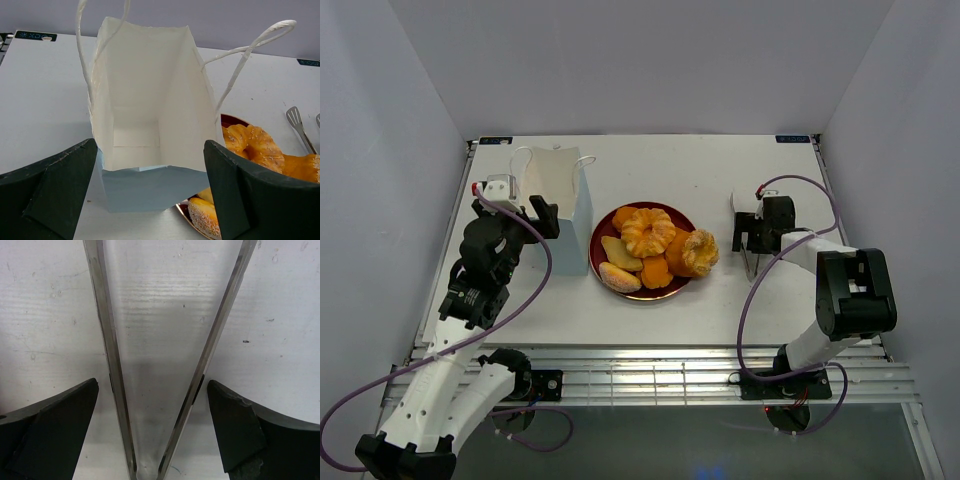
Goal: Place the fake bread into the paper bag
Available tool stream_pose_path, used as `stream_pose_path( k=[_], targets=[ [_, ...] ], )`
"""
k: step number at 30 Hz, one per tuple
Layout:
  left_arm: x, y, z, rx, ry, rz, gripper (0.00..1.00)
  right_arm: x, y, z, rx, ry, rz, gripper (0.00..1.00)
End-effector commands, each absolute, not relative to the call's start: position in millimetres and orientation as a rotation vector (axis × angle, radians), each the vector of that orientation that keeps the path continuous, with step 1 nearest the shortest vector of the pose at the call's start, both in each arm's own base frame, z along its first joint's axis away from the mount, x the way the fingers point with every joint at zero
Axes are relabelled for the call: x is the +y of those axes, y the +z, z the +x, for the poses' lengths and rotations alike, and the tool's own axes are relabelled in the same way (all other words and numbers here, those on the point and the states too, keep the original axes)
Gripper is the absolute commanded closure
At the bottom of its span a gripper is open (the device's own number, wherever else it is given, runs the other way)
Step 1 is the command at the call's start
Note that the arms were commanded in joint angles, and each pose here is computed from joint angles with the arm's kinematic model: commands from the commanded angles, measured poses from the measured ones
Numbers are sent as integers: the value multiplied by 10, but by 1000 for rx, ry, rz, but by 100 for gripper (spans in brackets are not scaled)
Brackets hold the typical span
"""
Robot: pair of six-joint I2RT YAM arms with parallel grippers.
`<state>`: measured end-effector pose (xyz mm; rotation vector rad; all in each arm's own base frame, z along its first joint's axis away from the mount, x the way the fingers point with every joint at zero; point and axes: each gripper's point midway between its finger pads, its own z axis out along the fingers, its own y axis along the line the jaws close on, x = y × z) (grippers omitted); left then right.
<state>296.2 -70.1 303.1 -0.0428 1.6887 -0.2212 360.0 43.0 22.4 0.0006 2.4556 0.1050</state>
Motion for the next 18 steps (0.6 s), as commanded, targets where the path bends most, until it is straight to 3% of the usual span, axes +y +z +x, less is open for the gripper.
stream_pose_path(
  k=[1, 5, 7, 18],
  targets=[
    [-722, 2995, 2969, 1692, -222, -32, 2, 428, 330, 3828, 2393, 84, -16, 4],
    [-726, 2993, 2974, 1694, -223, -31, 2, 456, 299, 3835, 2397, 103, -21, 0],
    [-721, 3001, 2974, 1692, -221, -33, 2, 469, 295, 3828, 2395, 113, -17, 8],
    [-734, 2981, 2975, 1697, -224, -27, 2, 482, 262, 3801, 2413, 125, -5, 22]
  ],
)
